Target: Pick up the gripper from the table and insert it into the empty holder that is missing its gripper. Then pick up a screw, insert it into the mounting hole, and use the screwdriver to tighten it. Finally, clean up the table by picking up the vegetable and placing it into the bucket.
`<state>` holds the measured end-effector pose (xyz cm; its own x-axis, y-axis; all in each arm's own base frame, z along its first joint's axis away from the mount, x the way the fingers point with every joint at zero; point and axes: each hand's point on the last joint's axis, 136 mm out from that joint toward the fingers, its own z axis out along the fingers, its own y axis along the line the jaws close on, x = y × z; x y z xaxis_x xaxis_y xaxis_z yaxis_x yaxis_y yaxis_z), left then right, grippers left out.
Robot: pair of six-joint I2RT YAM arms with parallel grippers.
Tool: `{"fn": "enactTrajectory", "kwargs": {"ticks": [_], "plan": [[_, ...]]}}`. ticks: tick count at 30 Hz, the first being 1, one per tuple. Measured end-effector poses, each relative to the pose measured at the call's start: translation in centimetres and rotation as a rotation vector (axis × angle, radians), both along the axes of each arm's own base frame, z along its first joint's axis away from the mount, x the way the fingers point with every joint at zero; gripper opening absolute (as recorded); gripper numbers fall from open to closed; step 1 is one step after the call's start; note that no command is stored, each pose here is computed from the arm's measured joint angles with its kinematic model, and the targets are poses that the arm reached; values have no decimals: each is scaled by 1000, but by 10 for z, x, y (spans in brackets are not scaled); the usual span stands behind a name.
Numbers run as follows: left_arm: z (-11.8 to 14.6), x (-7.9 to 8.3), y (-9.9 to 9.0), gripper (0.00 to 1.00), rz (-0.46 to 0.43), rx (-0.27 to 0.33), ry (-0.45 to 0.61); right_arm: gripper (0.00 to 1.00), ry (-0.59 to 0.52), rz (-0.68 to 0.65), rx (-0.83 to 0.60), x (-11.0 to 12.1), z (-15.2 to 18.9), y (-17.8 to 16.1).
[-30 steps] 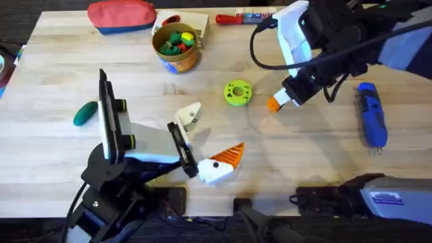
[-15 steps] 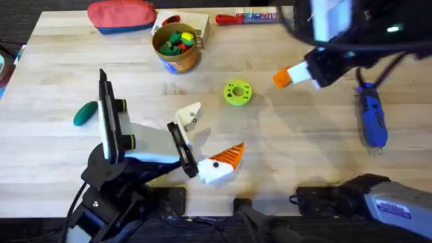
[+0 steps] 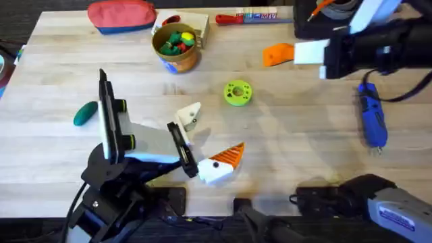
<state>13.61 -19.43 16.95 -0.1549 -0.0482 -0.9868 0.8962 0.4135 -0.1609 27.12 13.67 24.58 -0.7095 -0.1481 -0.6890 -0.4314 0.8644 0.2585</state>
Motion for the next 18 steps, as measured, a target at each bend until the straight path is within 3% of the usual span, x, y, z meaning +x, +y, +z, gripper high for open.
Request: {"fn": "enactTrajectory", "kwargs": {"ticks": [6,10,18], "plan": [[0,0,0,859,0,0,0,3,206,84,238,-28,-35,35],[0,0,0,858,0,0,0,3,302,153,384,-49,-41,53],[0,0,0,859,0,0,0,3,520,164,536,-72,-54,67]]}}
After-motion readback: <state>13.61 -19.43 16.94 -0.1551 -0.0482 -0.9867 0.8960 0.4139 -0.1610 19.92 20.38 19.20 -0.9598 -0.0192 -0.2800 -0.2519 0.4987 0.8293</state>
